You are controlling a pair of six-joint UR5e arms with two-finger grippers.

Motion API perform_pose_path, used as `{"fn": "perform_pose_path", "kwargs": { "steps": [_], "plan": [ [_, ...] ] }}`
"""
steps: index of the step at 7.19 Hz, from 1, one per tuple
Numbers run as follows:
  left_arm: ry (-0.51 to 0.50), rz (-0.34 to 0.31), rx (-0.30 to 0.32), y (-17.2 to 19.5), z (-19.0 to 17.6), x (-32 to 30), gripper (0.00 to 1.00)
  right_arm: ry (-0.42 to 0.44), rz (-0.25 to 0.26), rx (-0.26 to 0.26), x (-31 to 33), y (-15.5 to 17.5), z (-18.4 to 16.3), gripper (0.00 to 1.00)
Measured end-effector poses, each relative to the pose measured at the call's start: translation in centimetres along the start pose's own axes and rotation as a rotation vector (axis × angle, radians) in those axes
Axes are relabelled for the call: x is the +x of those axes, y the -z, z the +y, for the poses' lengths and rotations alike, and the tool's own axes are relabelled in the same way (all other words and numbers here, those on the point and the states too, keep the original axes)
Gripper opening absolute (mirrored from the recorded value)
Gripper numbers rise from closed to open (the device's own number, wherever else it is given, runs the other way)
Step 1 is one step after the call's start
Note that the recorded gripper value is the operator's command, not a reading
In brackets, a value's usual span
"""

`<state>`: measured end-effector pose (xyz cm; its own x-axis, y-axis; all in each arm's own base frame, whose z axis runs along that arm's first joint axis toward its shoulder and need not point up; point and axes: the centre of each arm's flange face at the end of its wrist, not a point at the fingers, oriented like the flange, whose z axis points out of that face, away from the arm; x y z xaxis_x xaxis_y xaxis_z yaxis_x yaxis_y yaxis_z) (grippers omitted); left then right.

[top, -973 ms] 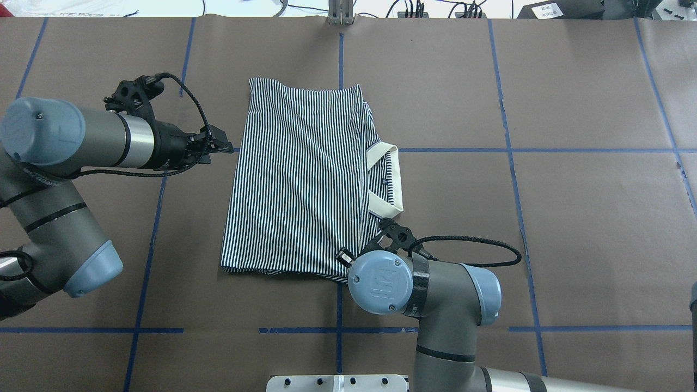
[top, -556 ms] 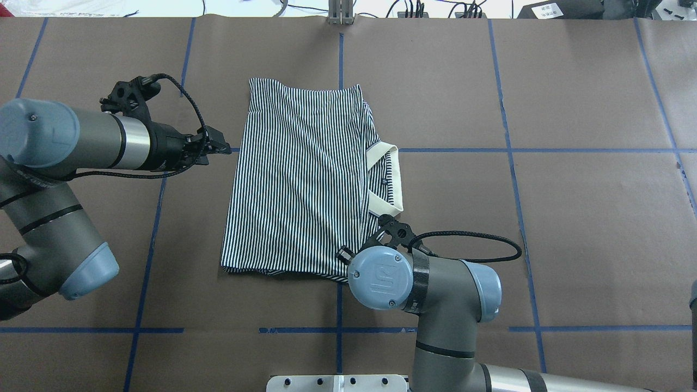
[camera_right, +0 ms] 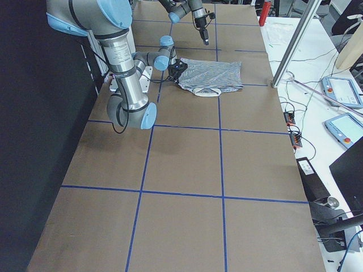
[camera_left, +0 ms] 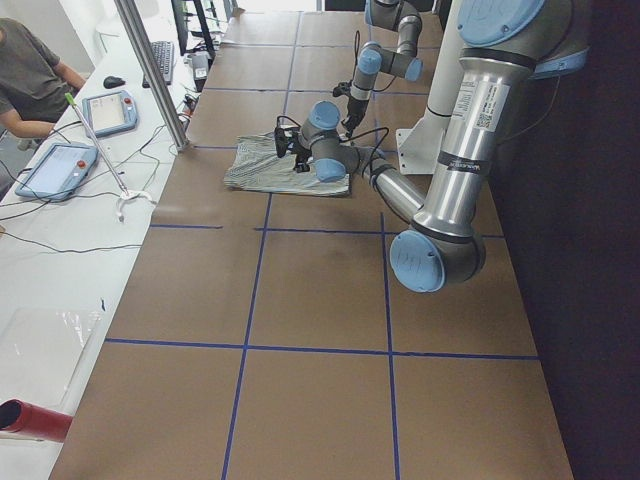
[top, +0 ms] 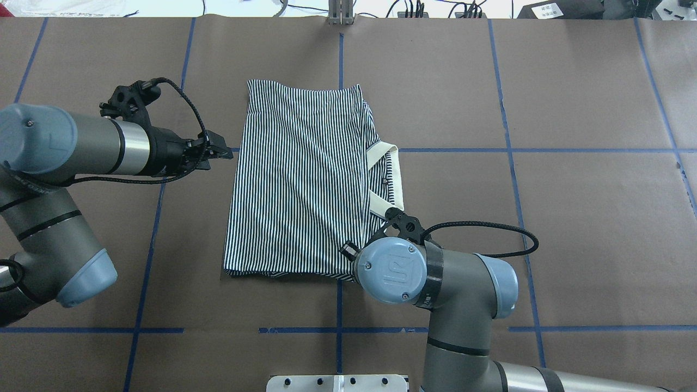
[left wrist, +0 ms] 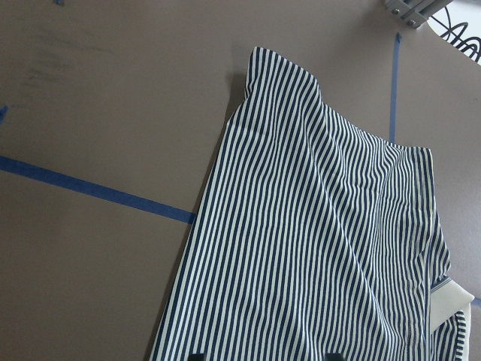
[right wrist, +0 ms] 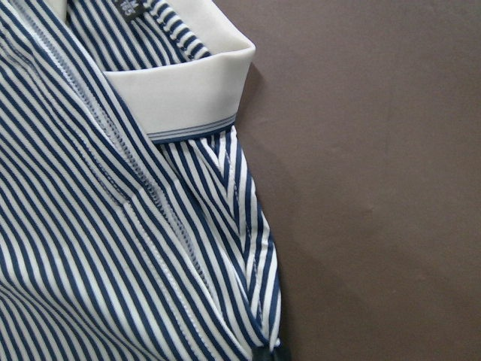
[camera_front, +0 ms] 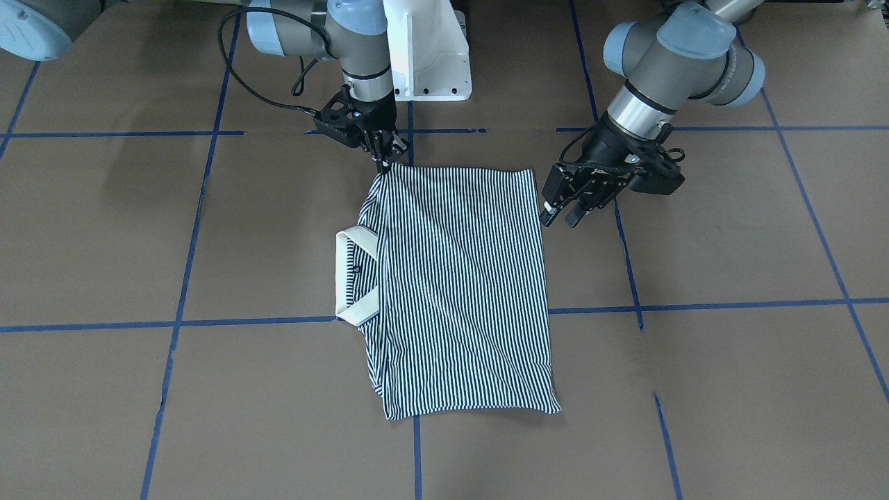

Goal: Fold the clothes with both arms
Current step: 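Grasp the shirt's near edge with both grippers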

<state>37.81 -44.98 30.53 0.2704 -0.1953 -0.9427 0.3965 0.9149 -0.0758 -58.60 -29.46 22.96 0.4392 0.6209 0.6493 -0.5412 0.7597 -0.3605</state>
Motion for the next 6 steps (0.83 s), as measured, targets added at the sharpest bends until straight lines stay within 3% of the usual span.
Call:
{"fn": "perform_pose_path", "kwargs": {
  "steps": [3, 6],
  "plan": [
    [0.149, 0.017, 0.004, -2.4, 8.4, 1.5, 0.62, 0.013, 0.002, -0.012, 3.1, 1.7, -0.4, 0.0],
    [0.234, -0.071, 0.013, -3.8, 17.6, -1.4, 0.62, 0.018, 0.002, -0.014, 3.6, 1.8, -0.2, 0.0]
  ]
}}
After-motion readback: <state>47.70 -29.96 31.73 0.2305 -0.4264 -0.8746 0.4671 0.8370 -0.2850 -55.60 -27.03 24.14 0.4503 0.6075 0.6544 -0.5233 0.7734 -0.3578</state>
